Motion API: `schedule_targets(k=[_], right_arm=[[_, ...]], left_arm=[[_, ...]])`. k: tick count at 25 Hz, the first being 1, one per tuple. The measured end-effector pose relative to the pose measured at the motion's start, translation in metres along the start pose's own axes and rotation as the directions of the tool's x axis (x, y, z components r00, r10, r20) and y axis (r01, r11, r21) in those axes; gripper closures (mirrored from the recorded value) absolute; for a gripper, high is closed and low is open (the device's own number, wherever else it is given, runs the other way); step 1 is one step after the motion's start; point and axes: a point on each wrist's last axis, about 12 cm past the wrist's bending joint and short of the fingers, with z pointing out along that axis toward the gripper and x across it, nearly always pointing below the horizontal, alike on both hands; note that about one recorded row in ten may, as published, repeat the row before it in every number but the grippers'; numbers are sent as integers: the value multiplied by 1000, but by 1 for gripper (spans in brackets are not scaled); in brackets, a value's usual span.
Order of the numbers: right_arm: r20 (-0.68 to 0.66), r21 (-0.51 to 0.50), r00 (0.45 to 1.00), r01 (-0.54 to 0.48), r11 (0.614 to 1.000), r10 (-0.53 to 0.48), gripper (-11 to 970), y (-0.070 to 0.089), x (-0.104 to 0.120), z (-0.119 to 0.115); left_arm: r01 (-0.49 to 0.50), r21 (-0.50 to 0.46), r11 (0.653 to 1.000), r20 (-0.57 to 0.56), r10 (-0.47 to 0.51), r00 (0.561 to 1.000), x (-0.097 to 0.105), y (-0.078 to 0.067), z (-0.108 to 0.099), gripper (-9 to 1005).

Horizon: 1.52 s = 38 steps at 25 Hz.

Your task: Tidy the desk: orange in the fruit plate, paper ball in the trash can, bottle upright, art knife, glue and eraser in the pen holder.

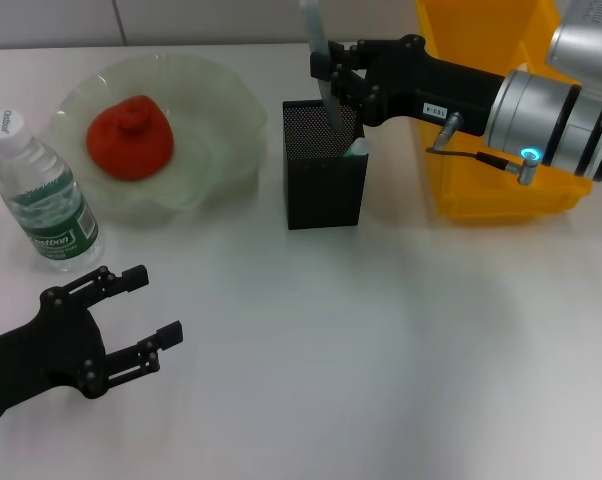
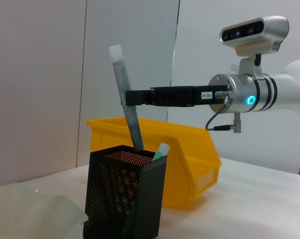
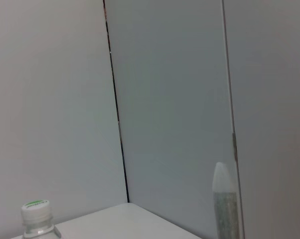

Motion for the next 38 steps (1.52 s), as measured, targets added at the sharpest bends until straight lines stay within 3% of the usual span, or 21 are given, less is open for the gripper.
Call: schedule_targets(k=[35, 38], right_arm=[[-7, -8, 999, 39, 999, -39, 823, 2, 2, 1], [-6, -10, 999, 37, 999, -37, 692, 2, 3, 0]], left_arm=[[5, 2, 1000, 6, -5, 1000, -1, 0, 2, 239], [5, 1, 1000, 5, -5, 1000, -1, 0, 2, 239]])
